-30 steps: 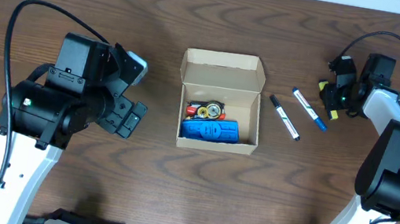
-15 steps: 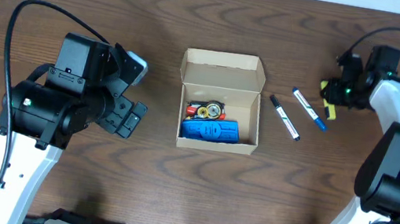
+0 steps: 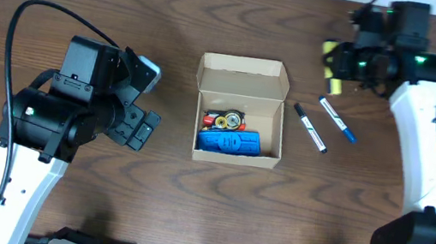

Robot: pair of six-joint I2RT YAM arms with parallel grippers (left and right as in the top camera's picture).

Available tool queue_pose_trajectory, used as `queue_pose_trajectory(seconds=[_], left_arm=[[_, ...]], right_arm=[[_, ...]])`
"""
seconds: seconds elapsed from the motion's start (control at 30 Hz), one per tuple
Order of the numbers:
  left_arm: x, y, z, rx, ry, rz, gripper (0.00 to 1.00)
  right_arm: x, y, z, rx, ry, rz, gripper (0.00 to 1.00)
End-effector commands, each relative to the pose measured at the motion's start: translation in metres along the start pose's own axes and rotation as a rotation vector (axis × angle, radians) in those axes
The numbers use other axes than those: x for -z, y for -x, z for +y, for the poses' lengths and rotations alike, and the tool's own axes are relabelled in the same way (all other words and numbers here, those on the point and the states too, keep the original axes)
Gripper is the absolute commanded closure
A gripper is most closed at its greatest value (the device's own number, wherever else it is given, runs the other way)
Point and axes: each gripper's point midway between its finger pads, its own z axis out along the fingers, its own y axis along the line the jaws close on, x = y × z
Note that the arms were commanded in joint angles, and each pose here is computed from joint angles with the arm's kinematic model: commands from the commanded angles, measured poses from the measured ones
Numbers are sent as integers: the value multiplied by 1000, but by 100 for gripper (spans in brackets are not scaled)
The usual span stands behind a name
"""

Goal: Pack container
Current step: 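Carry the highlighter into the box and release it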

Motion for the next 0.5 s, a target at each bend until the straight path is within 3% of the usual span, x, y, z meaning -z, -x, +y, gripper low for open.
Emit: queue_pose_trajectory(seconds=[0.0,0.17,0.47], left_arm=[[4,2,2,-9,7,-9,5],[4,2,2,-9,7,-9,5],[4,2,2,-9,8,-9,5]], right_arm=[[-10,-16,39,-53,49,68,79],[-22,-41,74,-20,-19,135,78],[-38,-86,89,-86,-167,212,78]])
